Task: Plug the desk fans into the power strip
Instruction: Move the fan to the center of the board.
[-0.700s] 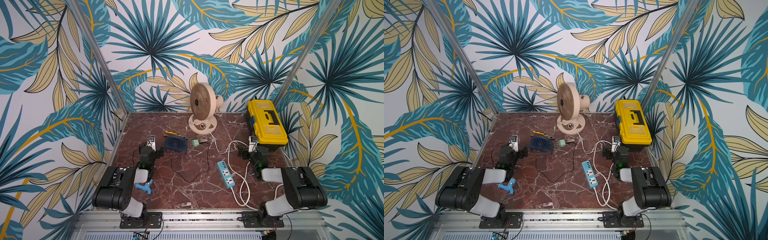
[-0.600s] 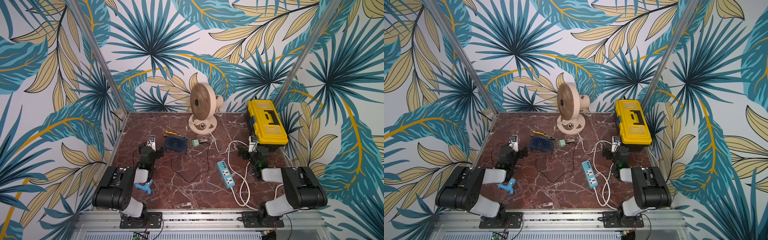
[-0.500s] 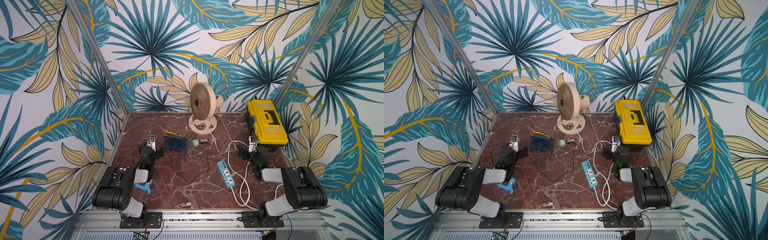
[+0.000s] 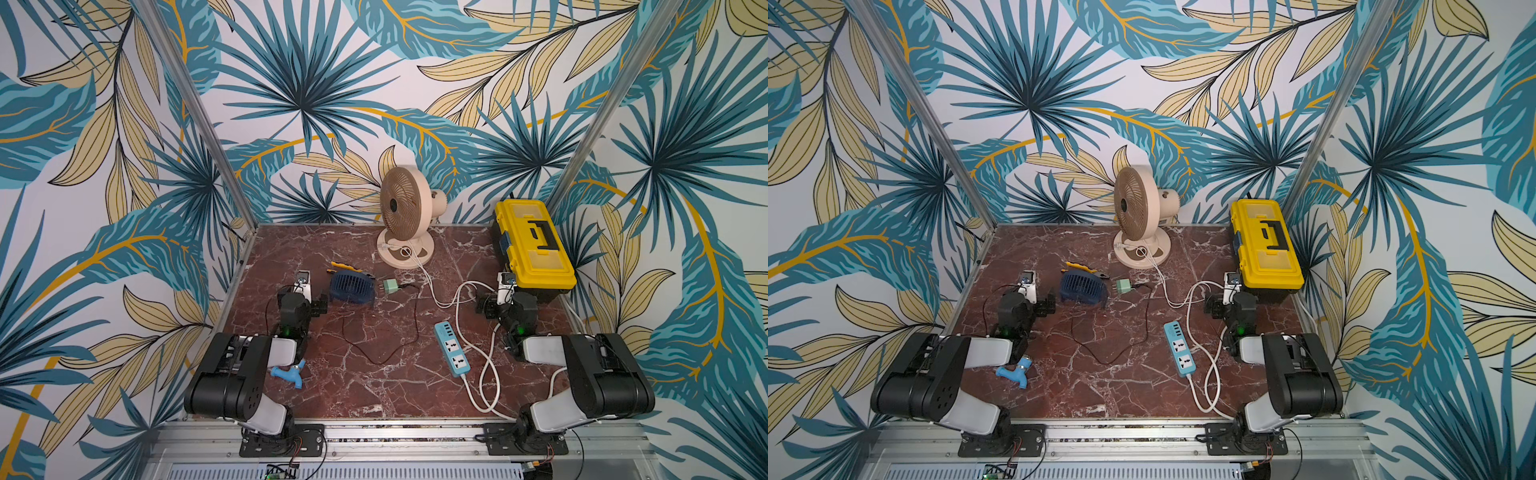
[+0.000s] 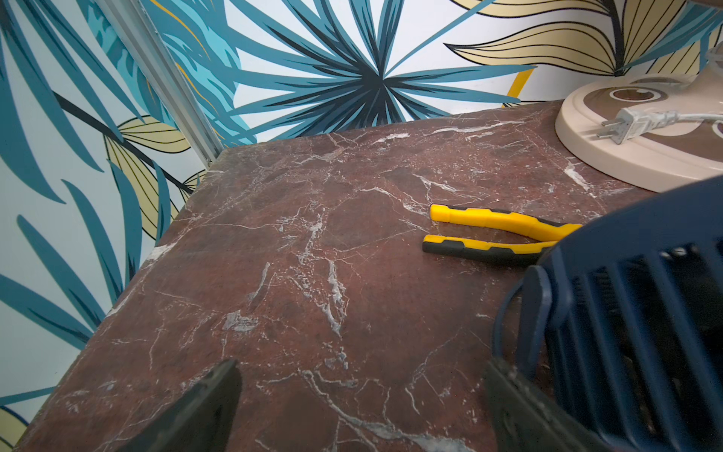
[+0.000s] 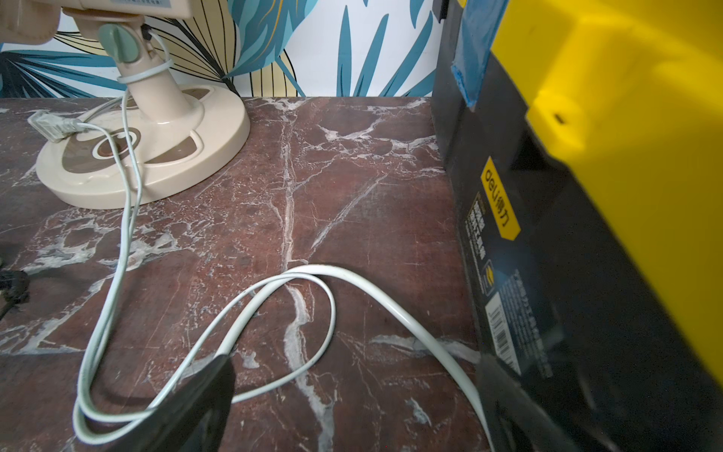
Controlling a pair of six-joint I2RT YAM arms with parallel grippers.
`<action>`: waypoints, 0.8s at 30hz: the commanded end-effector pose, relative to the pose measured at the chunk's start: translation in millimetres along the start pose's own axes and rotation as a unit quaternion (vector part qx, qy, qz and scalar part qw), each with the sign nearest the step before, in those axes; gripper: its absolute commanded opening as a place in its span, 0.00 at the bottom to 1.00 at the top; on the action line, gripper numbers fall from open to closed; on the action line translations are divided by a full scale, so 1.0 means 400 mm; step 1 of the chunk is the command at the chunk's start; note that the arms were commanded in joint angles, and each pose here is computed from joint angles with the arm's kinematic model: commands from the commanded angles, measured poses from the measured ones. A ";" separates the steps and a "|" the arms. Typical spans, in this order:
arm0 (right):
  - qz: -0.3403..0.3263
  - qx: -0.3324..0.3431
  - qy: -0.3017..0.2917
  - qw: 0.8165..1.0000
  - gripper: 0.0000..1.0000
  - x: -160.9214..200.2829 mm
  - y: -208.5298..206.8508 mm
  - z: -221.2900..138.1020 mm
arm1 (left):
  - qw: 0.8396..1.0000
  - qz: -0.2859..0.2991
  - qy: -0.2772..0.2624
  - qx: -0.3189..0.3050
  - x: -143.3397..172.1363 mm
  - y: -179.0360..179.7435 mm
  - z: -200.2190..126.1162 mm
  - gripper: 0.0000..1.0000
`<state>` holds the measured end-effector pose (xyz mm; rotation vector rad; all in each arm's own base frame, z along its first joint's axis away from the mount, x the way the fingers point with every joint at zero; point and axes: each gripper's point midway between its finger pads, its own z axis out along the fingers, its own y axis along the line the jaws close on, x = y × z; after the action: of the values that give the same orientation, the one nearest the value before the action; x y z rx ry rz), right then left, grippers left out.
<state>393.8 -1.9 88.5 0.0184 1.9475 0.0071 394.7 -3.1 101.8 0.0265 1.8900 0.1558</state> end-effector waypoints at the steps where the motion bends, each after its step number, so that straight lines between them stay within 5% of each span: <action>1: -0.006 0.000 -0.036 0.999 0.99 -0.056 0.002 -0.002 | 1.000 -0.007 -0.020 0.000 -0.044 0.003 0.007 1.00; 10: 0.016 0.011 0.026 0.999 1.00 -0.134 0.010 -0.040 | 0.998 -0.014 -0.042 -0.037 -0.164 0.037 -0.087 1.00; 18: 0.110 -0.036 0.014 0.993 0.99 -0.257 0.056 -0.138 | 0.993 -0.083 -0.078 -0.002 -0.294 0.024 -0.182 1.00; 24: 0.192 -0.103 0.067 0.974 0.99 -0.272 0.121 -0.216 | 0.978 -0.174 -0.080 0.079 -0.341 -0.024 -0.260 1.00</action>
<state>374.9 25.4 238.8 0.1884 1.9170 0.3003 347.5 -19.2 254.6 -0.1522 1.6677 -0.0678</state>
